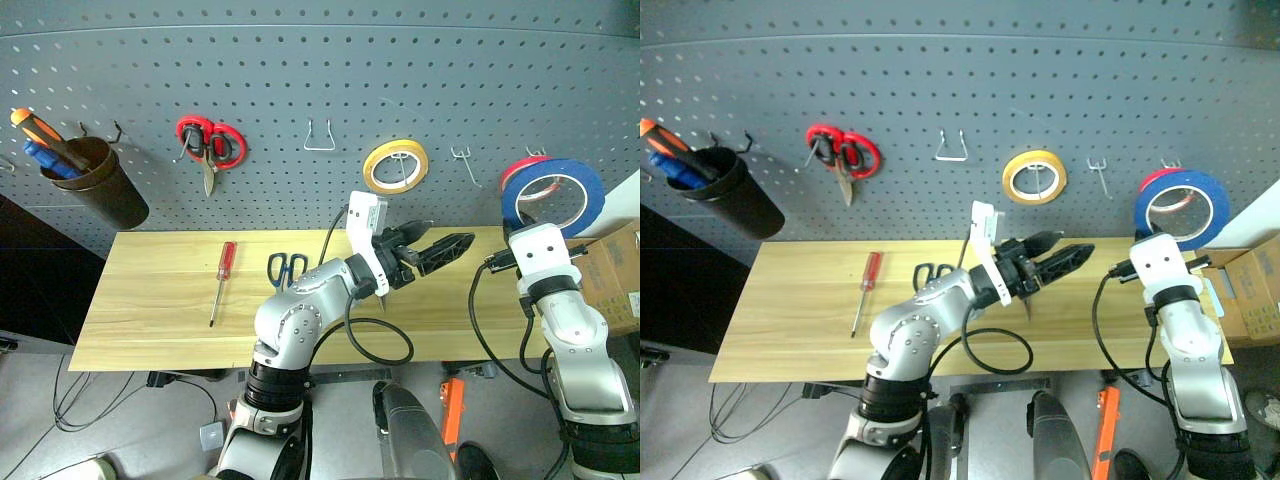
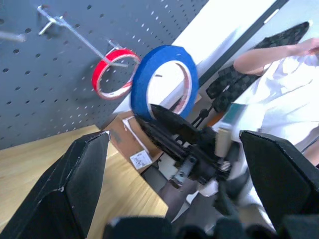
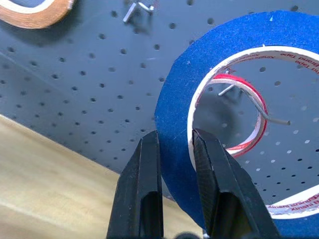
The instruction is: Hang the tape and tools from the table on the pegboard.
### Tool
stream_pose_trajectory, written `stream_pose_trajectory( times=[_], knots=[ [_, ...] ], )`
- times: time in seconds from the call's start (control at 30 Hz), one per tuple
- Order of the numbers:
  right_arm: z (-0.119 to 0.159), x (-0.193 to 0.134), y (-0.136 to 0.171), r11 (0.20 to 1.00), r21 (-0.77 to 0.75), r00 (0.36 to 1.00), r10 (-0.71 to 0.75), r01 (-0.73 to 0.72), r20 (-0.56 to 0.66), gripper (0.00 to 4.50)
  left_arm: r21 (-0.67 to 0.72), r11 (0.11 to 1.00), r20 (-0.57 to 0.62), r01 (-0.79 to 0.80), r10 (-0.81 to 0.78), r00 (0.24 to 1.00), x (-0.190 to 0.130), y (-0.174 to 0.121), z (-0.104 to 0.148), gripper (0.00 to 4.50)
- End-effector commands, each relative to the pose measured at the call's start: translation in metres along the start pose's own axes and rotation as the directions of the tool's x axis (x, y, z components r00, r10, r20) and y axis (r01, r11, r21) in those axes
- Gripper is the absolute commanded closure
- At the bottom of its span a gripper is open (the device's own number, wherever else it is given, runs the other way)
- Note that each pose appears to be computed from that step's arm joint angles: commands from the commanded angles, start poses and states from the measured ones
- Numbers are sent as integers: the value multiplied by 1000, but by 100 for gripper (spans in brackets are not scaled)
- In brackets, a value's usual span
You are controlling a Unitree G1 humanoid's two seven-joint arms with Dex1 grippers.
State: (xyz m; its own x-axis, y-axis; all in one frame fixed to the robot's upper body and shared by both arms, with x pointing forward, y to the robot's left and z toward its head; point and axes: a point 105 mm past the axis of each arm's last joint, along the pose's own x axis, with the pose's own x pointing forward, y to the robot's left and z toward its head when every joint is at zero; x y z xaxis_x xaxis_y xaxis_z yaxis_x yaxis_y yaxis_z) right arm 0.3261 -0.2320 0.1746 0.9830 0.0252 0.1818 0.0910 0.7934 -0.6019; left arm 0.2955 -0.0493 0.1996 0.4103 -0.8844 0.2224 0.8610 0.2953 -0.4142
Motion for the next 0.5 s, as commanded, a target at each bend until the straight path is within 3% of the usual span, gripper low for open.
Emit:
stream_pose_trajectory(
  times=[0.03,0.5],
  knots=[
    [6,6,-22,1000,2,998,-30,30,52,398,17,998,23,55,-55,998,8,-13,5,0],
    [8,31,-22,981,180,992,54,-74,115,398,10,998,20,68,-69,997,12,-15,3,0]
  ],
)
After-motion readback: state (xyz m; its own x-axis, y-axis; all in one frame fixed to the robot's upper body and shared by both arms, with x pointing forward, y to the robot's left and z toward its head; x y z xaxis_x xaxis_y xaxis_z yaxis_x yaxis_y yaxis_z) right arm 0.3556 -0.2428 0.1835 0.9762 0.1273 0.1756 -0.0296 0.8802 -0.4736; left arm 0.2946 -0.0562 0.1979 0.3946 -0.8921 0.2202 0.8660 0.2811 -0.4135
